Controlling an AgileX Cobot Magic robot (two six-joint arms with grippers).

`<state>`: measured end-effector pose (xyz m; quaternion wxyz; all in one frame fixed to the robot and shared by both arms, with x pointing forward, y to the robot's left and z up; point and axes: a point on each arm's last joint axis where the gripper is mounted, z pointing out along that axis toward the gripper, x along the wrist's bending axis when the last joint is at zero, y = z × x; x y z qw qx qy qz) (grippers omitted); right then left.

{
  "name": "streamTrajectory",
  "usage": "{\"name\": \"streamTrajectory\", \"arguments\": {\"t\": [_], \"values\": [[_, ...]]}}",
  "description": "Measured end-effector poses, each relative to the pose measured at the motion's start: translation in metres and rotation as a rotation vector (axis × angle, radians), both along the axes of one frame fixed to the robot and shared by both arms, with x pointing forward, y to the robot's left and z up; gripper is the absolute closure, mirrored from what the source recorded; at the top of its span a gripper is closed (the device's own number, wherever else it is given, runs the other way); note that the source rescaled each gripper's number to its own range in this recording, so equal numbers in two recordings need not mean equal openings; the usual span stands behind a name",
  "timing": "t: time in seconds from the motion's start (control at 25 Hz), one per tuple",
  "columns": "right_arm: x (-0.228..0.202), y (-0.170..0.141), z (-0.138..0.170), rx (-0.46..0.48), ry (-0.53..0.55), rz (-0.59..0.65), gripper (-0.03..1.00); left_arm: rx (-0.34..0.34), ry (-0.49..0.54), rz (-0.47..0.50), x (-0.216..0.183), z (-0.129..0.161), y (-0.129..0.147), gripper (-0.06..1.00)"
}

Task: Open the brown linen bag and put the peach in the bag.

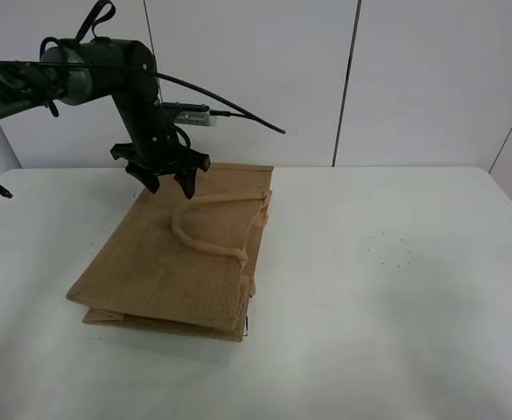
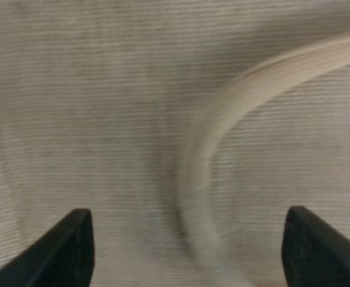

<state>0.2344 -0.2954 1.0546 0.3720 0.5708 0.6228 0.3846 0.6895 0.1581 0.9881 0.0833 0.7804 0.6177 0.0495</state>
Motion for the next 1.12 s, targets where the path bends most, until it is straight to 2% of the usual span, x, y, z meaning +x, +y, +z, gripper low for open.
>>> {"name": "streamTrajectory", "arguments": {"t": [0.08,0.32,0.48,0.6,0.84,1.12], "values": [[0.0,0.0,0.0,0.0,-0.001,0.0,-0.03,0.01,0.007,0.025,0.004,0.0,0.016,-0.05],[0.0,0.0,0.0,0.0,-0.001,0.0,-0.03,0.033,0.031,0.142,0.015,-0.001,0.089,-0.06],[0.0,0.0,0.0,0.0,-0.001,0.0,-0.03,0.039,0.056,0.206,0.014,0.001,0.119,-0.06],[0.0,0.0,0.0,0.0,-0.001,0.0,-0.03,0.038,0.052,0.215,0.003,0.013,0.123,-0.06],[0.0,0.0,0.0,0.0,-0.001,0.0,-0.03,0.031,0.029,0.225,-0.043,0.063,0.125,-0.06],[0.0,0.0,0.0,0.0,-0.001,0.0,-0.03,0.023,0.012,0.231,-0.128,0.1,0.128,-0.06]]}}
